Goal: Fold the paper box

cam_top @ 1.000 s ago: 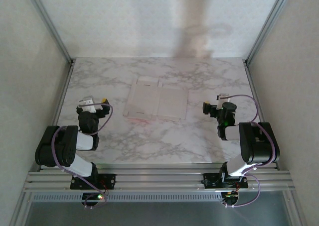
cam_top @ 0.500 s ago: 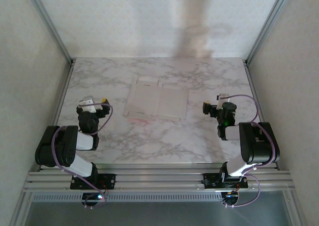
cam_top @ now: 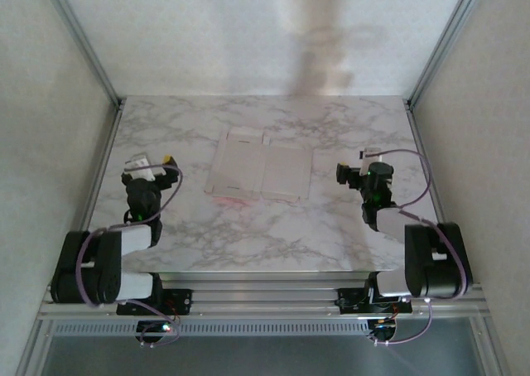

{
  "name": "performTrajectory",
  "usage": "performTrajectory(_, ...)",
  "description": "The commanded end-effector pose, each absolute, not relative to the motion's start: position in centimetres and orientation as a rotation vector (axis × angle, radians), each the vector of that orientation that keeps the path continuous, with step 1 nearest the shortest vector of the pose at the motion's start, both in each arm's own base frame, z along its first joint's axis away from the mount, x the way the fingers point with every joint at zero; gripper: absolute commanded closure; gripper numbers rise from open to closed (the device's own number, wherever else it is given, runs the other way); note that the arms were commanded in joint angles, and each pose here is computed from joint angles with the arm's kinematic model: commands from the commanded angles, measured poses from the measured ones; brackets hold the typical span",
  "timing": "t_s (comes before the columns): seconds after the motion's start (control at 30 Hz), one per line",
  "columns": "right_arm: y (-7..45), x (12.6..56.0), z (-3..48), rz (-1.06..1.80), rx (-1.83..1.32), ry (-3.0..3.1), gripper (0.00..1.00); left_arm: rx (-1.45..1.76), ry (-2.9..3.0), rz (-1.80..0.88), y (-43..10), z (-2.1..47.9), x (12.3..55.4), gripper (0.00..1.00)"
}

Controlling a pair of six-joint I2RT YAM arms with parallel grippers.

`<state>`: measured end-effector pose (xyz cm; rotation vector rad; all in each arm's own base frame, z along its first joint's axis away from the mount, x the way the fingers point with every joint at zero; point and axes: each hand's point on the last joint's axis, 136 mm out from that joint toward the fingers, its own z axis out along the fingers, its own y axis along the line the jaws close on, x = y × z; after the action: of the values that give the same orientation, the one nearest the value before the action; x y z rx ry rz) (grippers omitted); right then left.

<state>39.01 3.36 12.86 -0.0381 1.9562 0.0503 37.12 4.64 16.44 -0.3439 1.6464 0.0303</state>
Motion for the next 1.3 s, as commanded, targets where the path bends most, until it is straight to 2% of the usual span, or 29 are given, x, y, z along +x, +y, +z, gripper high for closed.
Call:
performTrajectory(0.0, 3.8, 38.1, 14.9, 0.058, -0.009, 1.981, 0.01, -0.451, 1.695, 0.001, 4.5, 17.5, 36.7, 0.01)
performTrajectory(0.17, 5.5, 36.0, 16.5, 0.249, 0.155, 2.040, 0.01, -0.619, 1.697, -0.158, 3.3, 19.5, 35.0, 0.01)
performTrajectory(0.37, 8.5, 33.8, 15.9, 0.426, 0.280, 2.142, 0.01, -0.713, 1.778, -0.376, 0.5, 18.2, 33.0, 0.01)
performTrajectory(0.53, 13.2, 33.8, 15.6, 0.567, 0.155, 2.221, 0.01, -0.805, 1.813, -0.557, -1.9, 17.0, 31.8, 0.01)
performTrajectory(0.67, 17.4, 34.9, 15.2, 0.712, 0.054, 2.312, 0.01, -0.859, 1.823, -0.665, -3.8, 16.6, 31.2, 0.01)
performTrajectory(0.87, 21.4, 38.0, 12.8, 0.749, -0.040, 2.430, 0.01, -0.859, 1.860, -0.823, -7.5, 16.1, 31.2, 0.01)
performTrajectory(1.27, 26.3, 45.1, 8.8, 0.816, -0.091, 2.537, 0.01, -0.744, 1.972, -0.953, -14.2, 16.9, 37.6, 0.01)
